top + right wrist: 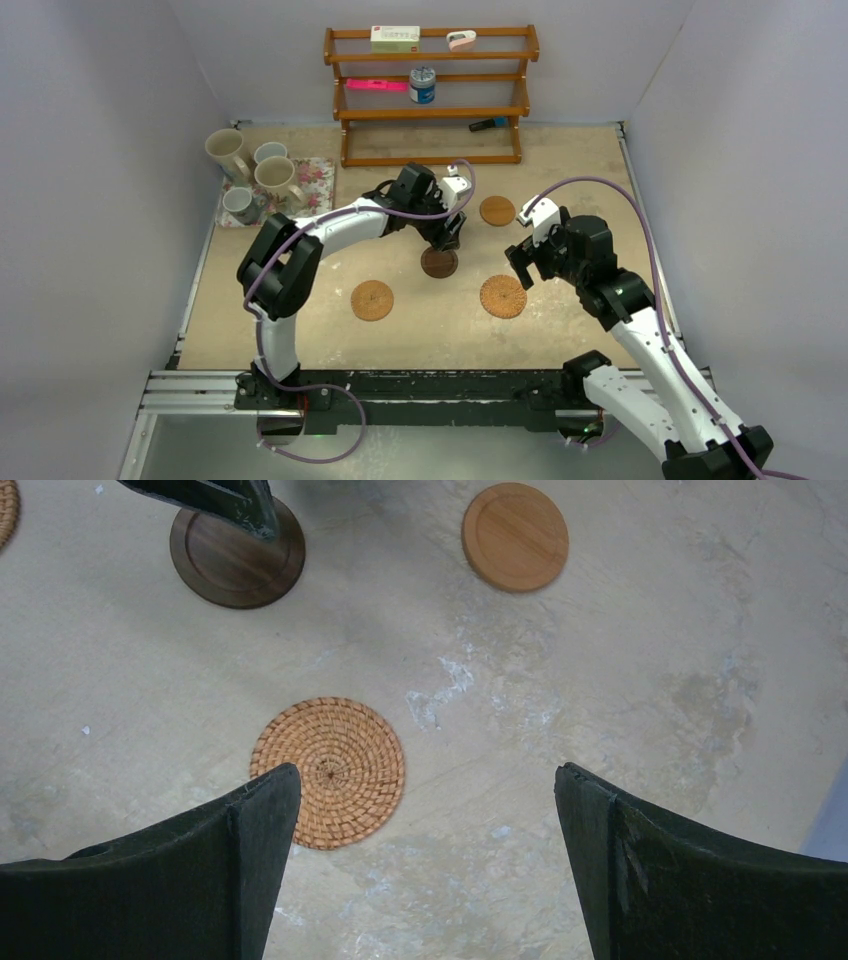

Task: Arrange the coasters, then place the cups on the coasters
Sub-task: Place the cup at the center of the board, then pick up the cup at the center of the board.

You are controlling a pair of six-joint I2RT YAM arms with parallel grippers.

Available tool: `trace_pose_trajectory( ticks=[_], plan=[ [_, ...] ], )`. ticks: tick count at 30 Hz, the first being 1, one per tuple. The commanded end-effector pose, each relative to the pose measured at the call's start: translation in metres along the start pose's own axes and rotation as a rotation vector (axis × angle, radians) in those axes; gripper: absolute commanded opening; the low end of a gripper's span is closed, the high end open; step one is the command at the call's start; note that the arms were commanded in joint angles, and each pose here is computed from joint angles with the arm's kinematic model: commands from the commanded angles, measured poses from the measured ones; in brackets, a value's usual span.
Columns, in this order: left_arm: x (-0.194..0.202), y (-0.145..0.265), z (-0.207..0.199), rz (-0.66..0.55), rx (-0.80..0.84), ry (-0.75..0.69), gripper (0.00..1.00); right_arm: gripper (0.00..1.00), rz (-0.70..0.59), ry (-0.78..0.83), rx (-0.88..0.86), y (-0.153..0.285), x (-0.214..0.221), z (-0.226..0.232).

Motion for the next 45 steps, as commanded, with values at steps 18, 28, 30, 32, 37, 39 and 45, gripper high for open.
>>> trace_pose_trajectory(
  ticks=[18,28,30,32,37,39,45],
  plan=[
    [-0.03,0.096,-0.017,-0.234,-0.129,-0.189,1.0,0.99,0.064,0.001,0.012,-0.026,-0.011,-0.009],
    [-0.006,0.197,0.037,-0.389,-0.403,-0.073,1.0,0.99,-0.023,-0.033,-0.088,-0.059,-0.062,-0.009],
    [0.011,0.215,0.046,-0.413,-0.478,-0.047,1.0,0.99,-0.05,-0.031,-0.095,-0.068,-0.072,-0.008],
    [0.031,0.23,0.055,-0.415,-0.545,-0.013,1.0,0.99,-0.073,-0.021,-0.102,-0.079,-0.082,-0.006],
    [0.073,0.256,0.077,-0.409,-0.698,0.056,1.0,0.99,-0.11,0.007,-0.111,-0.109,-0.105,-0.001],
    [0.085,0.262,0.079,-0.405,-0.719,0.068,1.0,0.99,-0.108,0.011,-0.121,-0.125,-0.109,0.002],
    [0.106,0.262,0.073,-0.374,-0.738,0.083,1.0,0.99,-0.112,0.004,-0.092,-0.159,-0.111,0.008]
  ],
)
Point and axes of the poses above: each gripper's point midway between its finger pads, its own y axis back along the fingers, its own z axis along the line the jaws close on, x = y × z, the point moved 7 cm from there along y, back along the fingers
